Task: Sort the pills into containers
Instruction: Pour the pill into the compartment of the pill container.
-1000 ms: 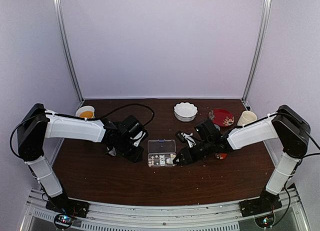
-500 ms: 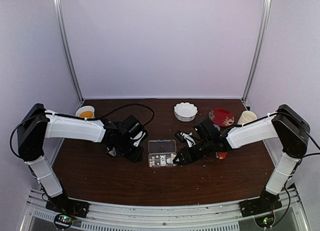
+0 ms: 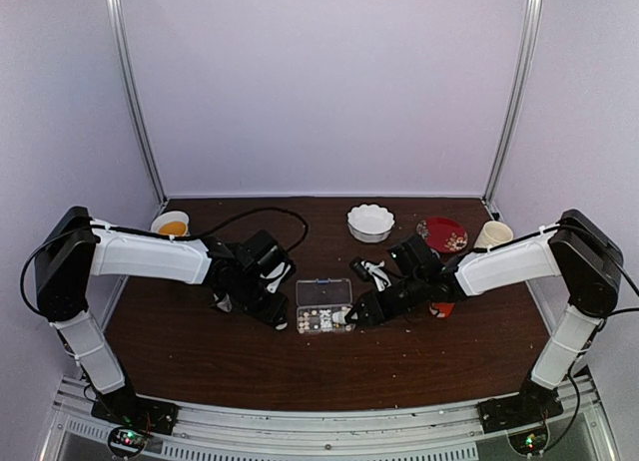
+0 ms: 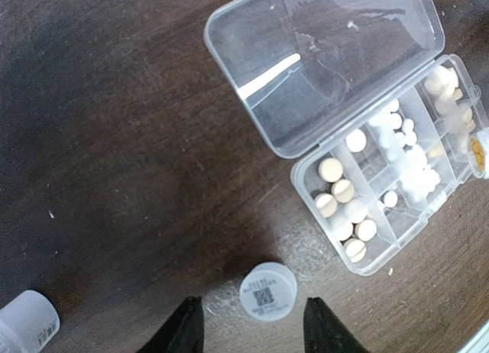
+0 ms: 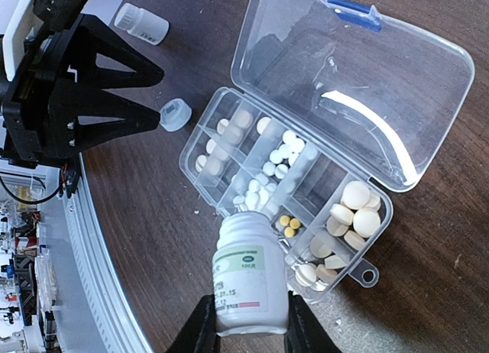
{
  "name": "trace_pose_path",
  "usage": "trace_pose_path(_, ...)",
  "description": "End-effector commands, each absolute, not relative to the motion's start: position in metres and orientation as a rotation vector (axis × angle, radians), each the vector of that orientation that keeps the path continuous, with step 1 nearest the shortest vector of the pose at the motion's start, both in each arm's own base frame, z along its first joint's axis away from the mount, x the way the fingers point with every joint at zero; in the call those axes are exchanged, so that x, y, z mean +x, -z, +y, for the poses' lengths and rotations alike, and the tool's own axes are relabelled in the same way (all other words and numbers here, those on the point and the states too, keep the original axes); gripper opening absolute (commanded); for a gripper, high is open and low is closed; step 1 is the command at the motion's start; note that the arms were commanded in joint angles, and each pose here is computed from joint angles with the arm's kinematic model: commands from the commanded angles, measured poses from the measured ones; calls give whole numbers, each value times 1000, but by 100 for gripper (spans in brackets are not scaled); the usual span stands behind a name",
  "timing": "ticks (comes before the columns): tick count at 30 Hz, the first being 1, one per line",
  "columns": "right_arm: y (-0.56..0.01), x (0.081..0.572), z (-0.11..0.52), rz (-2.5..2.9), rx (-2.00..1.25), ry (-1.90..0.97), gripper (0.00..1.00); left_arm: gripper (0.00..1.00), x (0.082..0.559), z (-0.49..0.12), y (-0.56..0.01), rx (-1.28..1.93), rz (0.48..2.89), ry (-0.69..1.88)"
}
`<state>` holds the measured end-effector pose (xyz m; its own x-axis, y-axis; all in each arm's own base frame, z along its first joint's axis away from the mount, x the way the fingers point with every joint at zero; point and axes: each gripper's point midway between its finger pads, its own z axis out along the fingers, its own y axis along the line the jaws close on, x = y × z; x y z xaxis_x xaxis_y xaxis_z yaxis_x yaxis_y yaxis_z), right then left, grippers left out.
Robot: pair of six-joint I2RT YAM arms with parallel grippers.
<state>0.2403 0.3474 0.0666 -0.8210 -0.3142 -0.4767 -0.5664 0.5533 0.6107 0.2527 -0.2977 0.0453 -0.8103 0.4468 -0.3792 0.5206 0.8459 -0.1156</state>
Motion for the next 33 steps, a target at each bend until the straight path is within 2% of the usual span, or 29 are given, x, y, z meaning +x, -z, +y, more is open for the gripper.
trace_pose_path(1,-71,243,345,2453,-718,-1127,0,52,259,-306,-58,707,2646,359)
trace_pose_path(6,-72,243,345,2448,-716,-1130,0,52,259,-308,-64,699,2636,379)
trace_pose_path(10,-73,243,346,2444,-714,-1141,0,33,254,-336,-88,722,2546,561)
trace_pose_path(12,-72,243,347,2444,-713,-1143,0,17,250,-358,-104,735,2470,707)
trace_pose_path(13,-72,243,346,2444,-710,-1145,0,5,249,-368,-111,733,2437,769)
trace_pose_path(14,-72,244,347,2442,-707,-1150,0,0,248,-377,-117,734,2407,823)
trace_pose_path(23,-69,244,347,2452,-690,-1148,0,0,241,-450,-128,825,2332,1010)
trace_pose_path(33,-67,245,347,2460,-690,-1143,0,0,245,-453,-115,785,2380,989)
